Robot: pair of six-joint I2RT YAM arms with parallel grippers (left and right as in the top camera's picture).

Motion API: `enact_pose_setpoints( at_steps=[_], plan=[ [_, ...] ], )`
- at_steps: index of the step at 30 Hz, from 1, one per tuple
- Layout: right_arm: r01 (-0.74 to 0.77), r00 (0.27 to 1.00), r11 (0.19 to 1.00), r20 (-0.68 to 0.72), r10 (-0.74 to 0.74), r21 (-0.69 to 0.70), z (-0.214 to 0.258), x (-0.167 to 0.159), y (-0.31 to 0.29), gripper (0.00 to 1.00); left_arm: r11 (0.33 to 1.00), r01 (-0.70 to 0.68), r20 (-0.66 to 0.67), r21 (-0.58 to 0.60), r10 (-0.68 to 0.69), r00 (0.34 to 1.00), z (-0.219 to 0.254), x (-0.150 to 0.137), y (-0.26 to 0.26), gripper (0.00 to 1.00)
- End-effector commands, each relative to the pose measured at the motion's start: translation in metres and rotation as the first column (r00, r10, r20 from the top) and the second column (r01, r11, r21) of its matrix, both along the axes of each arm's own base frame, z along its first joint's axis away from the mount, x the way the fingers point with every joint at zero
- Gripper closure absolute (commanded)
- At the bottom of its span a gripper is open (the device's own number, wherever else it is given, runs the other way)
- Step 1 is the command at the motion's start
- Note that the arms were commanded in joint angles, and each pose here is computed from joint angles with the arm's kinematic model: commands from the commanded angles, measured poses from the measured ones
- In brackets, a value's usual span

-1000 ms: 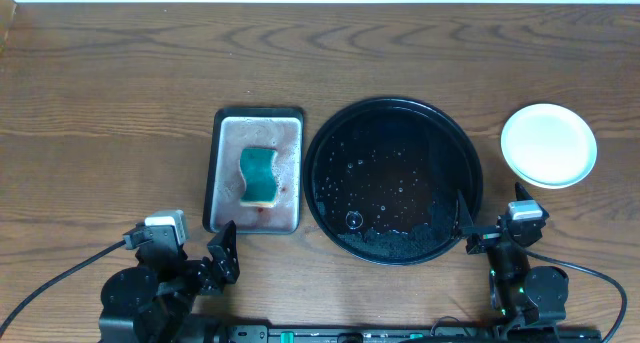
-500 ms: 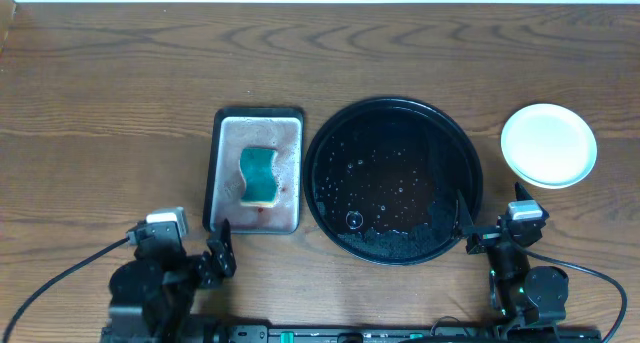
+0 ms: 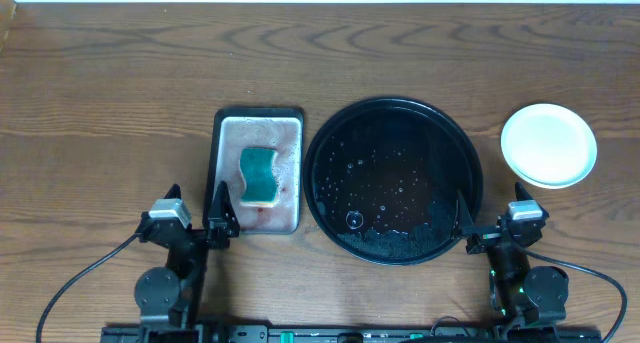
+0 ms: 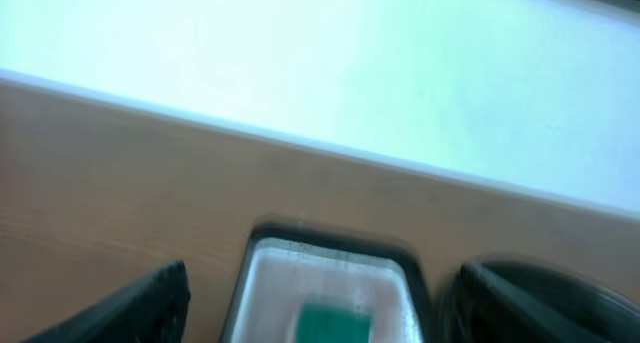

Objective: Clean dirty plates on tray and stack at the side

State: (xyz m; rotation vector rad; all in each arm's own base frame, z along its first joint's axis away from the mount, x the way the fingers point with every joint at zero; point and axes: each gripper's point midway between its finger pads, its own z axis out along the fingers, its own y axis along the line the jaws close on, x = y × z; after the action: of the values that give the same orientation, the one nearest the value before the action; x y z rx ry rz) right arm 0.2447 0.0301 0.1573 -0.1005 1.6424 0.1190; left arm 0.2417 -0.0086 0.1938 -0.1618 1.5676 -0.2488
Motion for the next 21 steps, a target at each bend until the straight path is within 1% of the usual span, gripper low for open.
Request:
enact_pose_setpoints(
  at_steps=[1,6,11,21],
  plan=[
    [0.005,1.0,1.0,0.004,-0.005,-0.01,0.0,0.0,-0.002,0.01,1.0,-0.021,0.062,-0.018,0.022,0.998,-0.005,0.005,0.004,0.15],
    [0.005,1.0,1.0,0.004,-0.005,-0.01,0.0,0.0,-0.002,0.01,0.999,-0.051,0.022,-0.002,0.051,0.998,-0.014,0.005,0.009,0.15],
    [0.005,1.0,1.0,0.004,-0.005,-0.01,0.0,0.0,-0.002,0.01,0.999,-0.045,-0.149,0.002,0.045,0.988,-0.056,0.002,0.008,0.15],
    [0.005,1.0,1.0,0.004,-0.005,-0.01,0.0,0.0,-0.002,0.01,0.999,-0.039,-0.146,0.002,0.038,0.989,-0.055,0.002,0.007,0.15]
  ],
)
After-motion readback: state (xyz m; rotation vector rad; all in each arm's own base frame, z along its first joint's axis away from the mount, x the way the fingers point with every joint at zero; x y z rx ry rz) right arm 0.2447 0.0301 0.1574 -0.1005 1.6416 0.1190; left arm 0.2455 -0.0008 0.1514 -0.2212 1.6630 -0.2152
